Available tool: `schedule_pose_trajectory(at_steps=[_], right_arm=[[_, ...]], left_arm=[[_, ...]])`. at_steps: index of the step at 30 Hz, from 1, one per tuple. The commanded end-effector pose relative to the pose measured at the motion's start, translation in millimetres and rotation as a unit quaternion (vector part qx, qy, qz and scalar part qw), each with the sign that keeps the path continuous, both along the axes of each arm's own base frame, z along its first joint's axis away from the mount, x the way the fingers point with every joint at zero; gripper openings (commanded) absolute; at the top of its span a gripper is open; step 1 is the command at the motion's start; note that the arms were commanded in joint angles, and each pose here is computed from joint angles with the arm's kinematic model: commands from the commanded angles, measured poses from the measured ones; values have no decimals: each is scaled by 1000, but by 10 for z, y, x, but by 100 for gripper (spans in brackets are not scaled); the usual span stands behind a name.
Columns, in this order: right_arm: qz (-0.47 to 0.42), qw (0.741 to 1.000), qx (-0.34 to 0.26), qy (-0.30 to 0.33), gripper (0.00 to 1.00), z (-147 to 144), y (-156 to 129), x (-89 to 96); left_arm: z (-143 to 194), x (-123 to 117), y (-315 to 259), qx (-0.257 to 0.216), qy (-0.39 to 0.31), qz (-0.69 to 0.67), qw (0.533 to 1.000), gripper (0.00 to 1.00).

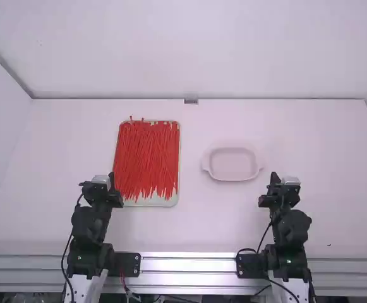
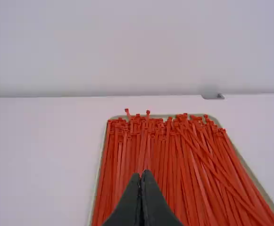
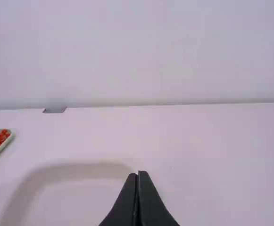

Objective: Fasten the cable tie

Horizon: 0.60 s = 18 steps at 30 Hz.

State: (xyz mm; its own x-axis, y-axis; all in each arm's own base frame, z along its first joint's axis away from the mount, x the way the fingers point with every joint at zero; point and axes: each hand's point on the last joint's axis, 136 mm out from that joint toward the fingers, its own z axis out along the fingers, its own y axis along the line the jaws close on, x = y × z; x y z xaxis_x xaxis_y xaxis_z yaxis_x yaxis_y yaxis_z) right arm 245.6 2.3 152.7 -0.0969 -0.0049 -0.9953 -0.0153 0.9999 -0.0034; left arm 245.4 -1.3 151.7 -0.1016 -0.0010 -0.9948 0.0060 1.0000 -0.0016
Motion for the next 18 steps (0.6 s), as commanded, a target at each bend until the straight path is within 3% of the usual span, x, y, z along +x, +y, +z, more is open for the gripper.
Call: schedule_pose_trajectory(at_steps=[1, 12, 18], right_arm=[[1, 1000, 0, 0, 0, 0, 2, 0], [15, 1000, 7, 9, 5, 84, 54, 4], [25, 999, 7, 47, 12, 120, 99, 26]], left_arm=[[1, 0, 0, 0, 0, 0, 1000, 0], [120, -3, -27, -6, 4, -7, 1000, 5], [214, 1, -60, -12, 35, -15, 999, 12]])
